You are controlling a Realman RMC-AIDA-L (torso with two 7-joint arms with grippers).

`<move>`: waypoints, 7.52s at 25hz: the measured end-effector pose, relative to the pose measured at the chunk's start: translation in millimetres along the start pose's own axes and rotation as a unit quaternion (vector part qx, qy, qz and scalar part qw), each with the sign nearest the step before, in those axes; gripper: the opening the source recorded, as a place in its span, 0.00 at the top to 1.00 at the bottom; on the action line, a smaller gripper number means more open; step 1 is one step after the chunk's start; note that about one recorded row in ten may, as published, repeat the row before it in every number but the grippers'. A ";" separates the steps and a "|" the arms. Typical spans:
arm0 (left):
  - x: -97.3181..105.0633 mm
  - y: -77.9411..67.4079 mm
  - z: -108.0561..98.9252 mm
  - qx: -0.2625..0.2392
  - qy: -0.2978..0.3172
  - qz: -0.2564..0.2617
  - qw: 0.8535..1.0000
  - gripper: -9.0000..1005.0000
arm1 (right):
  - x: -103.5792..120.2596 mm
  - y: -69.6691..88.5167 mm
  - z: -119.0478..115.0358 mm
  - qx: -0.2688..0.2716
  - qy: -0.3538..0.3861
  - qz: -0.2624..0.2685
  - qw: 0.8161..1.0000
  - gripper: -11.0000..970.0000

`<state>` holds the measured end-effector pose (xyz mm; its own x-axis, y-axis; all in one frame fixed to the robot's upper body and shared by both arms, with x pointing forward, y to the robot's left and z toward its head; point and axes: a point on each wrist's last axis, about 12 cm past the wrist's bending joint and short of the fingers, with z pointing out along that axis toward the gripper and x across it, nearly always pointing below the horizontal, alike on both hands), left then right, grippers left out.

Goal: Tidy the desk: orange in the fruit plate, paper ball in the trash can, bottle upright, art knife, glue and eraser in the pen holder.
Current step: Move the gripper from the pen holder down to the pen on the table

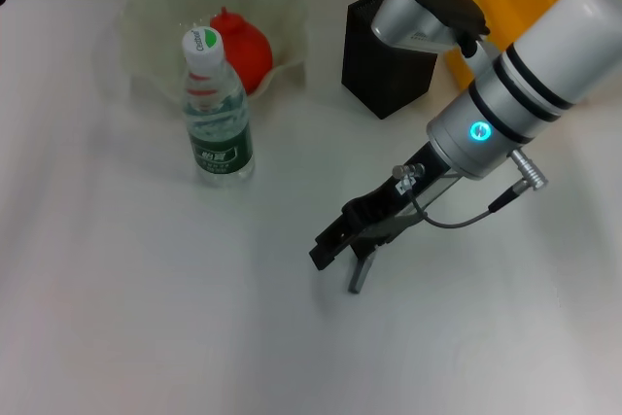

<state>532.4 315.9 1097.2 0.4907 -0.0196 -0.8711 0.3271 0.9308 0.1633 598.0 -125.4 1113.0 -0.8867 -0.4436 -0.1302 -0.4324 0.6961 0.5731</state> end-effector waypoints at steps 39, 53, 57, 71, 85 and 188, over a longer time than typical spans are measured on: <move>2.5 -1.2 9.6 0.001 0.005 0.012 1.000 0.38 | -0.2 -1.3 2.9 0.000 -0.007 0.001 1.000 0.29; 2.5 -0.1 11.4 0.000 0.005 0.013 1.000 0.38 | 10.9 -11.9 2.7 -0.007 -0.006 0.027 1.000 0.29; 2.4 0.0 11.6 0.001 0.005 0.014 1.000 0.38 | 13.1 -15.1 -1.0 -0.007 -0.014 0.031 0.999 0.29; 2.1 0.2 12.4 0.001 0.004 0.015 1.000 0.38 | 25.6 -30.5 -20.8 -0.024 -0.055 0.062 0.996 0.29; 1.3 -0.6 19.6 0.008 -0.001 0.017 1.000 0.38 | 15.8 -28.1 -52.5 0.004 -0.067 0.086 0.994 0.29; 8.8 -17.6 17.8 -0.003 -0.001 0.010 1.000 0.38 | -36.6 6.5 -1.9 0.212 0.058 -0.149 0.964 0.37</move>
<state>545.3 292.8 1095.0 0.4990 -0.0011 -0.8666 0.3125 0.9330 0.1787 628.0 -105.7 1123.0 -0.6994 -0.7023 -0.1325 -0.7147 0.6856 0.1389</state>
